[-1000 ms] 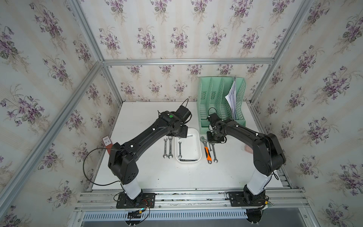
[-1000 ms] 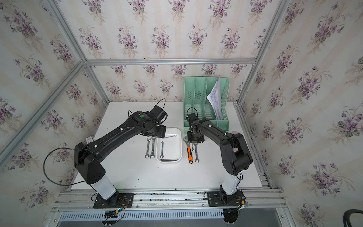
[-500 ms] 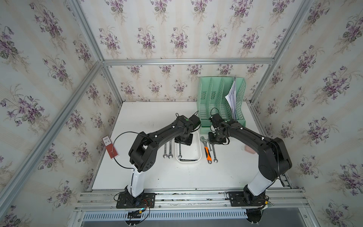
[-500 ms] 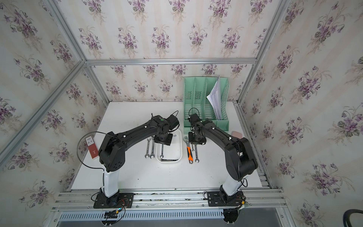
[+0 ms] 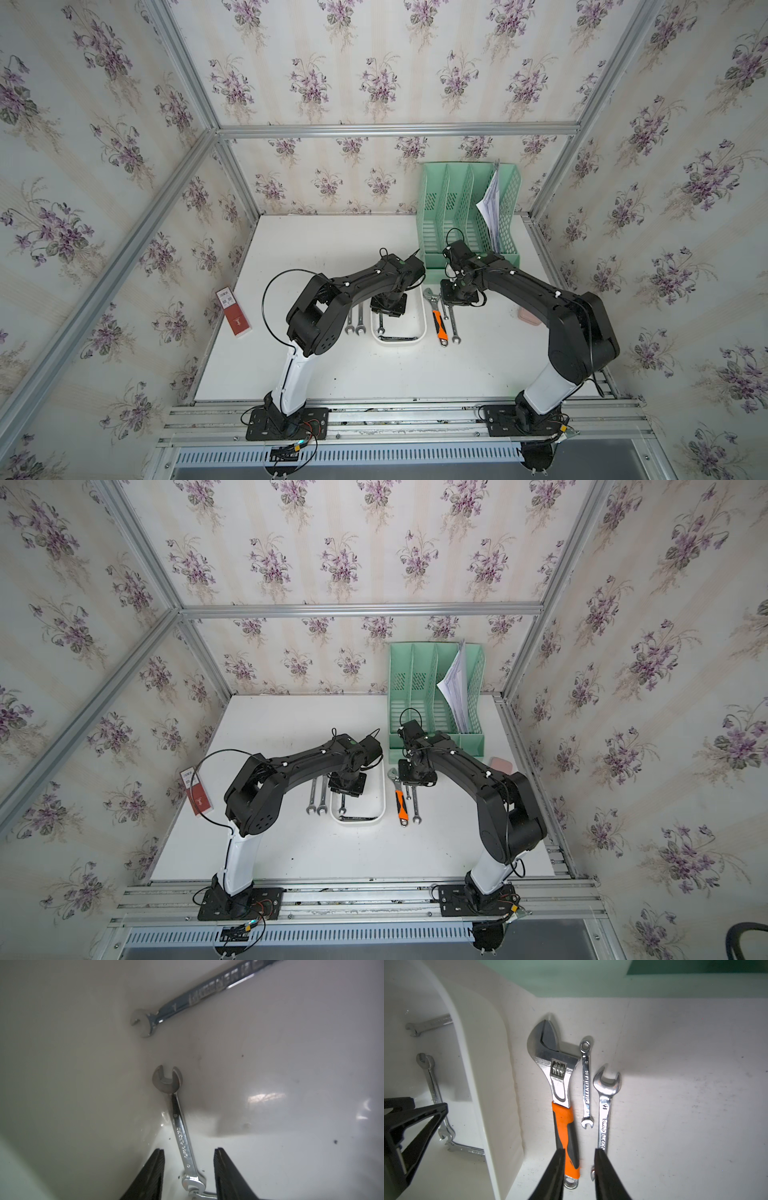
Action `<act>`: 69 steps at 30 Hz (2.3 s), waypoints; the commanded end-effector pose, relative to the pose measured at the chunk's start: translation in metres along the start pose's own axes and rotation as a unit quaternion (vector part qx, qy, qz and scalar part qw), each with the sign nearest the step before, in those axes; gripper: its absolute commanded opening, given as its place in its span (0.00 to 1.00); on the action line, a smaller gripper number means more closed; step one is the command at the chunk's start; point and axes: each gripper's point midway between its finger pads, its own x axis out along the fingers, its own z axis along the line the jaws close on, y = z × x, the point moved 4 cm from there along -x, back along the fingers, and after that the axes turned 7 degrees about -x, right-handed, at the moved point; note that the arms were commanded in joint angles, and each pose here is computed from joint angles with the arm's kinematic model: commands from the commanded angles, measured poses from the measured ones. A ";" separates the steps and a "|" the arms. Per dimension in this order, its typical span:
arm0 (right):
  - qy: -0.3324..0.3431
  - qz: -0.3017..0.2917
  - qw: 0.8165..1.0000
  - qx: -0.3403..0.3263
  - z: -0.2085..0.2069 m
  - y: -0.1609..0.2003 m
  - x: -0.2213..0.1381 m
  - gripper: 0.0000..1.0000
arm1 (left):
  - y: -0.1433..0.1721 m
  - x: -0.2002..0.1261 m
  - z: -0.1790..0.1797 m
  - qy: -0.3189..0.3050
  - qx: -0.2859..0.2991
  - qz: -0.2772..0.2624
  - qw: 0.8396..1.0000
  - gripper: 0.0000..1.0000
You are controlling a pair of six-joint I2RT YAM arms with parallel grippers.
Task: Take out the wrench from the storage box
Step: Pick up the wrench from the storage box.
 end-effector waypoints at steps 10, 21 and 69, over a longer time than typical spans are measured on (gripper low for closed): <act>-0.006 -0.003 1.000 0.002 0.001 0.001 -0.003 0.30 | -0.004 0.028 -0.019 0.046 -0.035 -0.002 0.998 0.62; -0.006 -0.003 1.000 0.000 0.001 0.001 -0.002 0.30 | -0.002 0.013 -0.020 0.063 -0.025 -0.005 0.998 0.56; -0.009 -0.005 1.000 0.002 0.002 0.002 -0.004 0.31 | -0.004 -0.005 -0.005 0.049 -0.003 -0.012 0.999 0.16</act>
